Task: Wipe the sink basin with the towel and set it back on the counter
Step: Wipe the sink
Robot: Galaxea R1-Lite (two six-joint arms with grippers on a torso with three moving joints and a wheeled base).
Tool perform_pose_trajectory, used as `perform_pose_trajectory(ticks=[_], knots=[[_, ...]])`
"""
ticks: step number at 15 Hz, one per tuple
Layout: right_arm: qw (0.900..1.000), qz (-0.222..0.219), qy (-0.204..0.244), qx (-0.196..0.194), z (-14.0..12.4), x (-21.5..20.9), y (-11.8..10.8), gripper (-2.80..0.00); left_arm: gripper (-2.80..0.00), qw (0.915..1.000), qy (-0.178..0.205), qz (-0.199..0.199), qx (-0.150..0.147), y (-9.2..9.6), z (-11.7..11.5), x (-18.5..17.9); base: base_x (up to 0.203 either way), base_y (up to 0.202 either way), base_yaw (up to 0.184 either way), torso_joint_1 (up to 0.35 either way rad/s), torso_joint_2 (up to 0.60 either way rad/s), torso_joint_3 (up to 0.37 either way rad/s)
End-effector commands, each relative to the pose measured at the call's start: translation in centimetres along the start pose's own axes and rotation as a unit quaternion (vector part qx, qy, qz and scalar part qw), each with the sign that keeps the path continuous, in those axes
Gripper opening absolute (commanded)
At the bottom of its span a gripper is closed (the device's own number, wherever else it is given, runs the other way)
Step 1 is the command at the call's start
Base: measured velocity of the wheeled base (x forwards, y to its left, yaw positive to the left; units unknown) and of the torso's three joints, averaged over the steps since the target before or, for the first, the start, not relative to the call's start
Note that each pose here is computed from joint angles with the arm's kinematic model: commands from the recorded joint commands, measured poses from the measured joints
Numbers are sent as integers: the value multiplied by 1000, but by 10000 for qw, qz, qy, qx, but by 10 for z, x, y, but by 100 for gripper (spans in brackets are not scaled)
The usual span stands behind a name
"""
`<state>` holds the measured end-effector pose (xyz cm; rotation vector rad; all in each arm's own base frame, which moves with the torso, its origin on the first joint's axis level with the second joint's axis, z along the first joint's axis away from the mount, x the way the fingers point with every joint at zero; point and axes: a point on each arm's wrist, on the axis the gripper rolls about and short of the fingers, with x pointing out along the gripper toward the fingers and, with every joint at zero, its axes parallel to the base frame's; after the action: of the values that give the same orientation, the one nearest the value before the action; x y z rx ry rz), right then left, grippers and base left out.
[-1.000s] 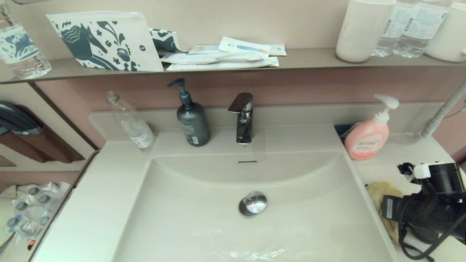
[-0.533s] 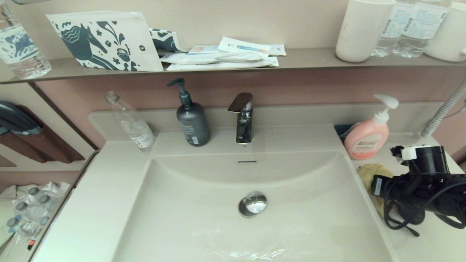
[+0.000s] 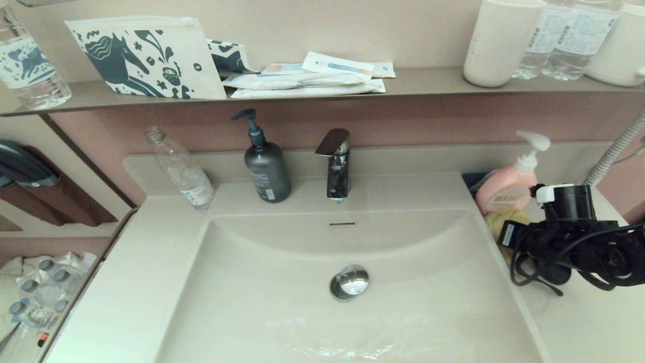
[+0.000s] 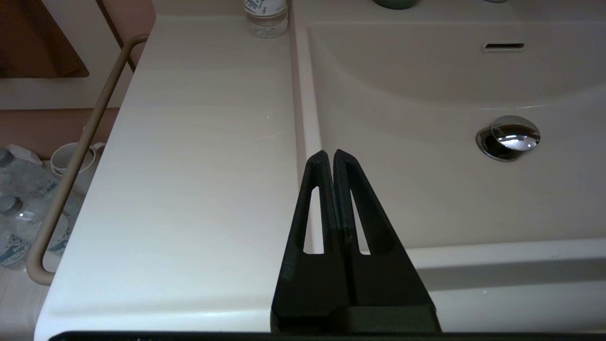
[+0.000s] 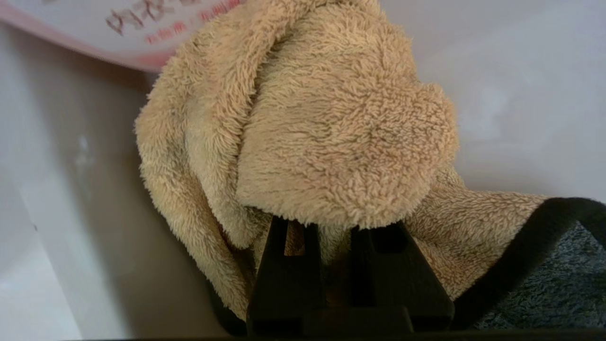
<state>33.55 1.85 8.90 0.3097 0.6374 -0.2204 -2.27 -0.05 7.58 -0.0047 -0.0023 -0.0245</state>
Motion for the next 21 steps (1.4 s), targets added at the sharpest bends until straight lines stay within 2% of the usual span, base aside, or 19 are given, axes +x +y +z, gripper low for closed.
perform_pose_trajectory(ticks=[1, 3, 6, 7, 9, 14, 16, 21], knots=[[10000, 24, -26, -5, 2, 3, 3, -280, -280, 10000, -4, 0, 0, 0, 0, 0, 0, 0, 0, 0, 0, 0], [10000, 27, -43, -16, 2, -3, 4, -280, -280, 10000, -1, 0, 0, 0, 0, 0, 0, 0, 0, 0, 0, 0], [9981, -195, 511, -281, -12, -17, -4, -280, -280, 10000, 3, 0, 0, 0, 0, 0, 0, 0, 0, 0, 0, 0], [9978, -227, 539, -312, -13, -22, -6, -280, -280, 10000, 1, -6, 0, 0, 0, 0, 0, 0, 0, 0, 0, 0], [9974, -496, 446, -274, -10, -22, -14, -280, -280, 10000, 2, -8, 0, 0, 0, 0, 0, 0, 0, 0, 0, 0], [9930, -1134, 278, -177, 7, -17, -54, -280, -280, 10000, 1, -8, 0, 0, 0, 0, 0, 0, 0, 0, 0, 0], [9916, -1286, 168, -30, 15, -13, -67, -280, -280, 10000, -4, 0, 0, 0, 0, 0, 0, 0, 0, 0, 0, 0], [9884, -1501, -199, 143, 38, -1, -83, -280, -280, 10000, -2, -1, 0, 0, 0, 0, 0, 0, 0, 0, 0, 0]])
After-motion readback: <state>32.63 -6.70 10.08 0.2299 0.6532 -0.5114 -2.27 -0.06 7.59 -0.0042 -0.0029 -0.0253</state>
